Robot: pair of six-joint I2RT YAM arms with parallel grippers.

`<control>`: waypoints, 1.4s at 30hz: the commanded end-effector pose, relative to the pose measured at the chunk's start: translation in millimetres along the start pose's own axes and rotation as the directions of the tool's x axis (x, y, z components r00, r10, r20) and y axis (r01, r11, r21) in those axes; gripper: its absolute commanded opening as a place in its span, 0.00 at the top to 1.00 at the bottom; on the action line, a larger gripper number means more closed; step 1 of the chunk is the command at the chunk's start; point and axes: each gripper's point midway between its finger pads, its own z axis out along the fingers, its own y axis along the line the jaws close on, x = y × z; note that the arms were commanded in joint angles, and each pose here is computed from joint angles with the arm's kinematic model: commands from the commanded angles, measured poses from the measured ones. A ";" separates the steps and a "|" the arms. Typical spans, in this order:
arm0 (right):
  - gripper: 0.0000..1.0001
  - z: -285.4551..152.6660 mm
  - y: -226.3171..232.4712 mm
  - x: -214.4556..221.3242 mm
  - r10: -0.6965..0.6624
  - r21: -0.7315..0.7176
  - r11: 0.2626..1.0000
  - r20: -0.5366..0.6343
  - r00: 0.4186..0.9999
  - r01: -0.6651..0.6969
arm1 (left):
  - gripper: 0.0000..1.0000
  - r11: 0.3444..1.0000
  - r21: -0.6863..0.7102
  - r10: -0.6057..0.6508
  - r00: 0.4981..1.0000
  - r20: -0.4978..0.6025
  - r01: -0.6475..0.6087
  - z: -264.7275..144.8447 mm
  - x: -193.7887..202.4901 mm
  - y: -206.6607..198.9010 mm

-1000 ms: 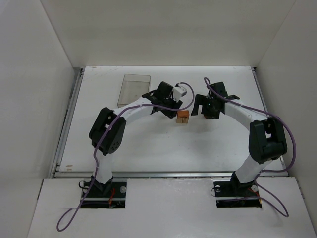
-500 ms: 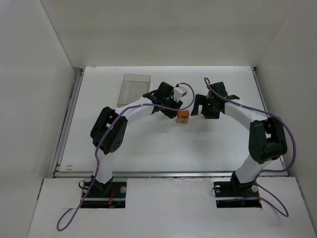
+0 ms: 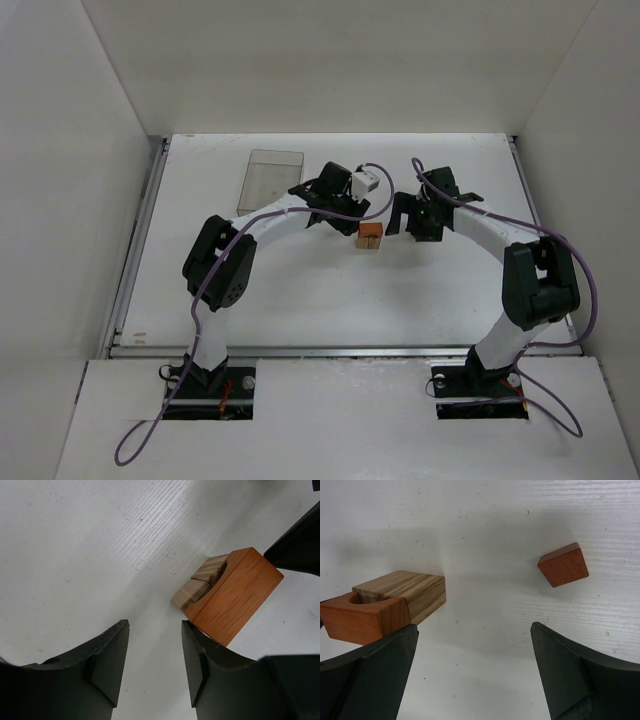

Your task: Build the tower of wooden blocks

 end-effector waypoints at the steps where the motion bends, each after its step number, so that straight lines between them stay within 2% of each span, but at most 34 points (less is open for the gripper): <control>1: 0.00 -4.5 11.6 -9.4 -0.007 -0.041 0.999 0.040 0.999 0.008 | 0.57 1.000 0.012 0.011 0.999 0.041 -0.011 -5.4 -19.5 -5.0; 24: 0.00 -7.5 24.9 -7.7 -0.025 -0.083 0.996 0.041 0.999 0.029 | 0.57 1.000 0.002 0.022 0.999 0.050 -0.022 -6.5 -23.5 -2.8; 42: 0.00 -11.7 18.5 -24.4 -0.034 -0.016 0.999 0.076 0.997 0.035 | 0.60 1.000 0.026 0.011 1.000 -0.004 -0.011 -5.8 -6.1 -7.5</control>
